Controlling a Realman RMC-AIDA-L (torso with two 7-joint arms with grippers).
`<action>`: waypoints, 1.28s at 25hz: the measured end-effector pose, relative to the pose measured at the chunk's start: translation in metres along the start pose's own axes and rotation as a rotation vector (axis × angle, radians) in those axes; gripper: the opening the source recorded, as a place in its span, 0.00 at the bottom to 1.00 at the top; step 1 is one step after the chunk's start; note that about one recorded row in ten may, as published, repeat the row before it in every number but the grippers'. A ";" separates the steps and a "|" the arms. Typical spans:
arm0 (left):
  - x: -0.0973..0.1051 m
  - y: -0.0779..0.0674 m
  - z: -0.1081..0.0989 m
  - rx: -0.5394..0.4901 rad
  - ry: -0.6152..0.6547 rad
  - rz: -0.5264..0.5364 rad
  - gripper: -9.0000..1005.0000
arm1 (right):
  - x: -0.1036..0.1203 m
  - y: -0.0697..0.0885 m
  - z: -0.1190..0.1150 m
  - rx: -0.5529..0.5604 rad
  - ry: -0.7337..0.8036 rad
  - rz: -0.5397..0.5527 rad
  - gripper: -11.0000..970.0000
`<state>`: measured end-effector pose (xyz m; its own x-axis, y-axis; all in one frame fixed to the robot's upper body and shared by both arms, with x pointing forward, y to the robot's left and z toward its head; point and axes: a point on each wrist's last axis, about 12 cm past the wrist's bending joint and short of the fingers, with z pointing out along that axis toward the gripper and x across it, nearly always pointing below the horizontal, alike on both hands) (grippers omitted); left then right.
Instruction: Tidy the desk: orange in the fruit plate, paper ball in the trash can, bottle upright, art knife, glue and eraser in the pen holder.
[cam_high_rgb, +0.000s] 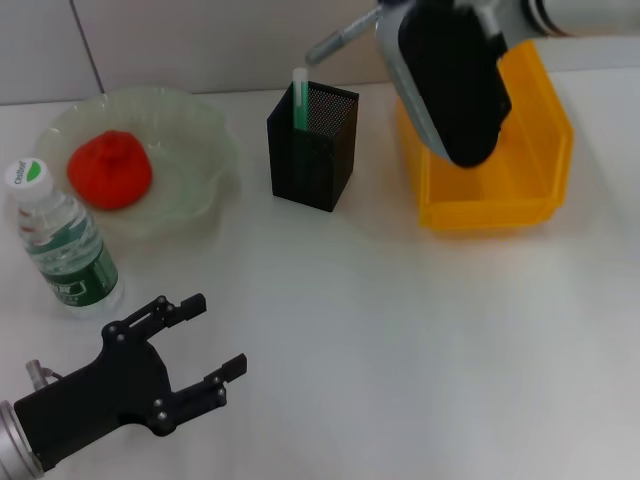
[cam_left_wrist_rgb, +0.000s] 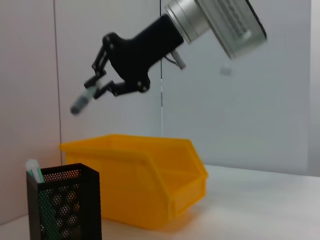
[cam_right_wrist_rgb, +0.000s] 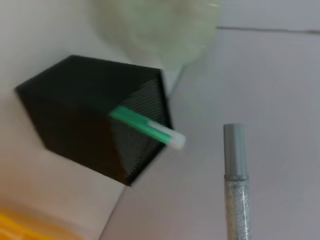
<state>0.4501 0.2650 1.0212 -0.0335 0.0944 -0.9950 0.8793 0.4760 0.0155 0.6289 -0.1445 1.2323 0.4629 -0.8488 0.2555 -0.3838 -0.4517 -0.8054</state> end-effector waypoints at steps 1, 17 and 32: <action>0.000 0.000 0.000 -0.002 -0.001 -0.002 0.78 | -0.003 0.004 0.001 -0.003 -0.005 -0.034 0.15; 0.005 -0.005 -0.002 -0.016 -0.005 -0.033 0.78 | -0.011 0.021 0.015 0.074 0.003 -0.324 0.15; 0.006 -0.005 0.000 -0.013 -0.004 -0.044 0.78 | -0.010 0.041 0.042 0.125 0.040 -0.493 0.15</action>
<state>0.4451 0.2631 1.0157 -0.0702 0.0698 -0.9951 0.8709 0.4907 -0.0270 0.6419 -0.1425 1.1746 0.5330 -0.5543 0.6393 -0.0276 -0.7665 -0.6416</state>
